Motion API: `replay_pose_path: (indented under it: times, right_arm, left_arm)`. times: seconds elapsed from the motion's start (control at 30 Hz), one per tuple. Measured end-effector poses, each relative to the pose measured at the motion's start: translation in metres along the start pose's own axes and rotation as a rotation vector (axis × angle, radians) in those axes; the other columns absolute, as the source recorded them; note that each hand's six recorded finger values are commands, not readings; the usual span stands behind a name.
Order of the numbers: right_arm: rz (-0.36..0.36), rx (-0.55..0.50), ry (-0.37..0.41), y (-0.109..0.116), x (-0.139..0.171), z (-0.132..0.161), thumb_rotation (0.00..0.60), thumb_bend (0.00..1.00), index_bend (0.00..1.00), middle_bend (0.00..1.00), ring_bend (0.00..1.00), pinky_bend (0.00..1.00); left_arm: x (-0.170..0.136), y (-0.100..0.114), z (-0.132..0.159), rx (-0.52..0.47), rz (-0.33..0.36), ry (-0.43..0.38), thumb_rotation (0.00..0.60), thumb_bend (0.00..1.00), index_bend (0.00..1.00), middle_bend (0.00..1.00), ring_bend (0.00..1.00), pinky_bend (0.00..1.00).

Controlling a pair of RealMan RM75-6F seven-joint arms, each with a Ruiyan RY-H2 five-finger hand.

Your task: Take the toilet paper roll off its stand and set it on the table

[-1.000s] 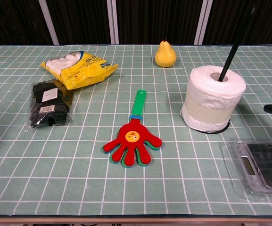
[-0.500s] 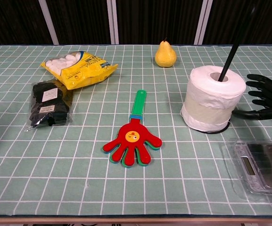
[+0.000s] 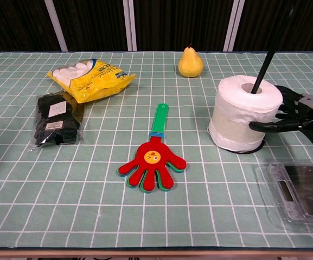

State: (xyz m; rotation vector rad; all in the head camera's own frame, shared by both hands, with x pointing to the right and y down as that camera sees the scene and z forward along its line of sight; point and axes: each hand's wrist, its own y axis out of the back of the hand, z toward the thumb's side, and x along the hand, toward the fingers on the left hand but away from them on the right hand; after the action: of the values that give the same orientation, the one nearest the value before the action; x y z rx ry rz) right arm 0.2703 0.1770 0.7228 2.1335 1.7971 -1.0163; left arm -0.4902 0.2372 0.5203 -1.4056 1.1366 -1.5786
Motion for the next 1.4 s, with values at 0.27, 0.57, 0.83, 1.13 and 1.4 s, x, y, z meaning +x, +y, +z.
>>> replay_pose_path:
  times: [0.27, 0.57, 0.83, 1.13, 1.4]
  right_arm:
    - [0.007, -0.005, -0.001, -0.009, -0.004, 0.006, 0.600, 0.00, 0.00, 0.00, 0.00, 0.00]
    - [0.056, -0.012, -0.004, -0.022, 0.000, 0.008, 0.600, 0.00, 0.00, 0.00, 0.00, 0.00]
    - [0.061, -0.016, 0.009, -0.029, -0.010, 0.017, 0.600, 0.00, 0.00, 0.00, 0.00, 0.00]
    - [0.062, -0.002, -0.018, -0.035, -0.017, 0.013, 0.600, 0.00, 0.00, 0.00, 0.00, 0.00]
    - [0.073, -0.006, -0.026, -0.042, -0.021, 0.013, 0.600, 0.00, 0.00, 0.00, 0.00, 0.00]
  left_arm:
    - [0.000, 0.001, -0.001, -0.002, 0.001, 0.001, 0.600, 0.12, 0.13, 0.00, 0.00, 0.00]
    - [0.000, 0.000, 0.000, 0.000, -0.002, 0.000, 0.600, 0.12, 0.13, 0.00, 0.00, 0.00]
    - [0.000, 0.000, -0.001, 0.001, -0.002, 0.002, 0.600, 0.12, 0.13, 0.00, 0.00, 0.00]
    - [0.001, 0.000, -0.001, 0.002, -0.002, 0.005, 0.600, 0.12, 0.13, 0.00, 0.00, 0.00]
    - [0.000, 0.000, -0.001, 0.000, -0.004, 0.003, 0.600, 0.12, 0.13, 0.00, 0.00, 0.00]
